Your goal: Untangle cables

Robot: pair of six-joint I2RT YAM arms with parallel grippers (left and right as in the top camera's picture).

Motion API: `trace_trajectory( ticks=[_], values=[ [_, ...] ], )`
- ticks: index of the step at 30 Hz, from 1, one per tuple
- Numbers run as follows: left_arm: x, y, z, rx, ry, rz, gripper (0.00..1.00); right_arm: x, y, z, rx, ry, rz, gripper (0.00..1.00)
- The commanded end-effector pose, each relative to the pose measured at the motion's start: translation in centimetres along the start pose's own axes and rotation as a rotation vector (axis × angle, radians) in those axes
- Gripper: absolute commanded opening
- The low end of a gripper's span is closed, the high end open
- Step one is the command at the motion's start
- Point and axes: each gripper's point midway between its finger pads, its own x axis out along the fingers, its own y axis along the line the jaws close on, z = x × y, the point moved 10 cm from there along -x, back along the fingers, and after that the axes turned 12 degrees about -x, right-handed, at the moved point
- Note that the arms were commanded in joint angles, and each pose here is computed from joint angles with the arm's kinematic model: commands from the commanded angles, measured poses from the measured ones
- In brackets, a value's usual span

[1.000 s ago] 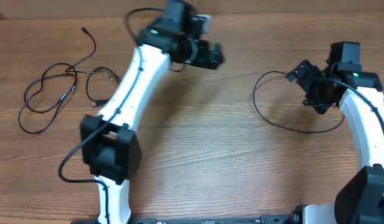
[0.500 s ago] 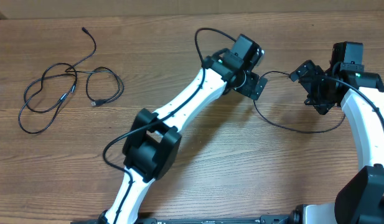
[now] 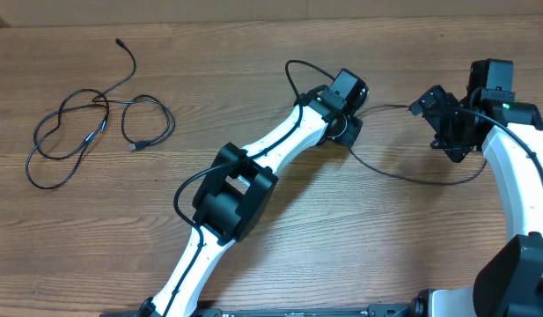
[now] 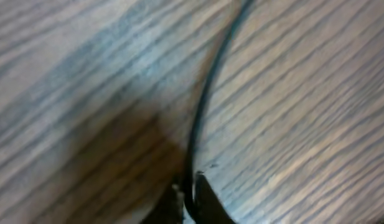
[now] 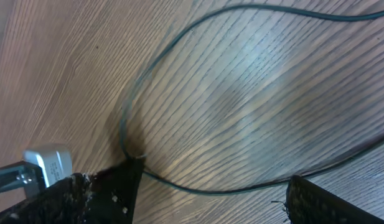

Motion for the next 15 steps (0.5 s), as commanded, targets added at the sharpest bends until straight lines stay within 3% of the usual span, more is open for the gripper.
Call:
trace_trajectory(
  ticks=[1,10,15],
  values=[
    [-3.2,0.5,1.9,-0.027,-0.057,0.013,0.04,-0.1,-0.1,0.2,0.006,-0.011,-0.007,1.0],
    [-18.5,3.2,5.8,-0.183,-0.289,-0.004,0.04,-0.1,-0.1,0.2,0.006,-0.011,-0.007,1.0],
    [-26.4,5.8,7.4,-0.237,-0.521,0.054,0.04,-0.1,-0.1,0.2,0.006,-0.011,-0.007,1.0]
  ],
)
